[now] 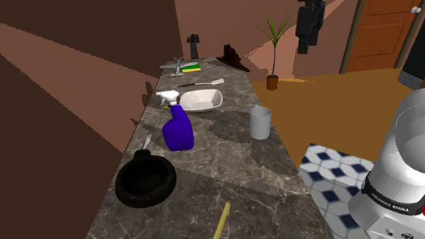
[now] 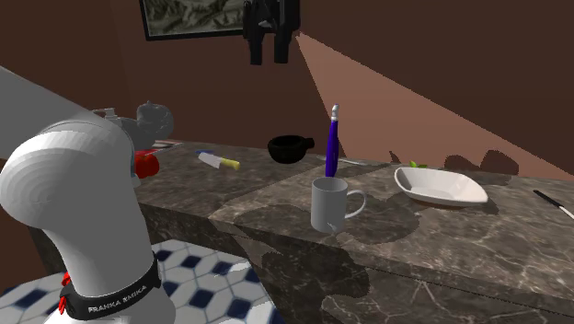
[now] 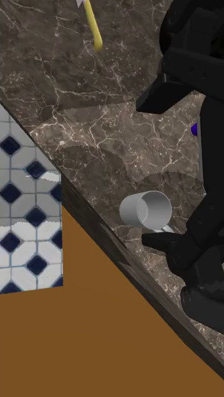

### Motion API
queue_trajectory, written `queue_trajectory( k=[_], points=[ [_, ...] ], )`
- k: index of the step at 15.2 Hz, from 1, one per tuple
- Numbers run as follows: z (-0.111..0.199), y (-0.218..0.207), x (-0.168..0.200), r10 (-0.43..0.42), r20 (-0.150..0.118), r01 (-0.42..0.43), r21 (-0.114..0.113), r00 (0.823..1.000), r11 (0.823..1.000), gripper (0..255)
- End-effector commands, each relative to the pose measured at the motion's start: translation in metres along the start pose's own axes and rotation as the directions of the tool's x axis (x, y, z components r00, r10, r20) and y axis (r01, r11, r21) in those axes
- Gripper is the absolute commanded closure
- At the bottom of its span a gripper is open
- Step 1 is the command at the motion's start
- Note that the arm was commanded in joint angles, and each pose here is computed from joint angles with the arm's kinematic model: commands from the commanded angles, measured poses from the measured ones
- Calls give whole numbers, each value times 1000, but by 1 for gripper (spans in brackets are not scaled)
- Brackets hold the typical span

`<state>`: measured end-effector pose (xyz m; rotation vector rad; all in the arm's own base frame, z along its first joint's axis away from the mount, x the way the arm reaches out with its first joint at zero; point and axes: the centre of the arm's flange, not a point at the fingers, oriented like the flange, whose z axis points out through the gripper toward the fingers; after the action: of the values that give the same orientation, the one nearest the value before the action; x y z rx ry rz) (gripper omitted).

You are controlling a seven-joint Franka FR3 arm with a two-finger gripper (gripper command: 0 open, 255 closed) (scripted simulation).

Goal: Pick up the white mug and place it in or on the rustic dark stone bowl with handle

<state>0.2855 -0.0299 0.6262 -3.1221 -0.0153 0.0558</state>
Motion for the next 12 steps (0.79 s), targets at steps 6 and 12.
queue_trajectory(
  k=[6, 12],
  points=[
    [57, -3, 30, 1, -20, -1, -11, 1000, 1000, 0],
    [125, -7, 67, 1, -45, -2, -23, 999, 1000, 0]
  ],
)
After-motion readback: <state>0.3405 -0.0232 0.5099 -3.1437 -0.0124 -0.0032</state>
